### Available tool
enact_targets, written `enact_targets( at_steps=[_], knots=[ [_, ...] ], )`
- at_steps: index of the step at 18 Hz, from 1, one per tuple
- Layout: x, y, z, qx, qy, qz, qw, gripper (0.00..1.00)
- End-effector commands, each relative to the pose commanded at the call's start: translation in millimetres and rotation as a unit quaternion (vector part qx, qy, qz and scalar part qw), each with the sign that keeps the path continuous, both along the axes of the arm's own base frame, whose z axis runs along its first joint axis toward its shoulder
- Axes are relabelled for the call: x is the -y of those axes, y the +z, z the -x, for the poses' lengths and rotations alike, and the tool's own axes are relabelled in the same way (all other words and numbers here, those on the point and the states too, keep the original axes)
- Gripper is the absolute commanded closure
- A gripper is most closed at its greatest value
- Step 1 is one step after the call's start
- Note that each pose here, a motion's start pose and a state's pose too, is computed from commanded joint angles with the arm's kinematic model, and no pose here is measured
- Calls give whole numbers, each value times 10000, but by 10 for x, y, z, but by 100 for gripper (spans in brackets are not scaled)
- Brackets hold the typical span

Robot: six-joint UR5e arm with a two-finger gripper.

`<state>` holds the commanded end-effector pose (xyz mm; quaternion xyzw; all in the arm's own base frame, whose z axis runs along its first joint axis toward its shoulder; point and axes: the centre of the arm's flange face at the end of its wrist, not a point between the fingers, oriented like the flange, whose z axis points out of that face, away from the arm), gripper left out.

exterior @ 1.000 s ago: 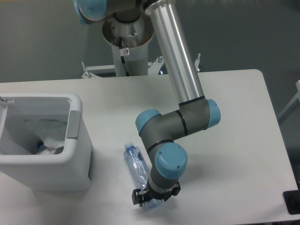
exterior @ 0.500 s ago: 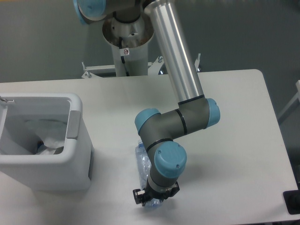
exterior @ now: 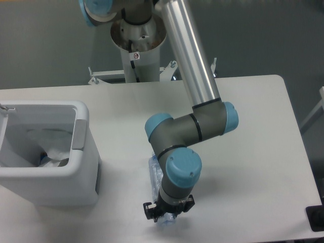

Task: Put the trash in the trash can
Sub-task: 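Lift the bottle and carry it over the trash bin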

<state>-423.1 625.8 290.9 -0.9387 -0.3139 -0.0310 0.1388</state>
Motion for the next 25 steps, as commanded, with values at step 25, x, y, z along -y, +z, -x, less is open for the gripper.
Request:
enact_targets(
  at_steps=[25],
  knots=[
    [269,3835,-2168,-2079,-482,-3226,9222,40]
  ],
)
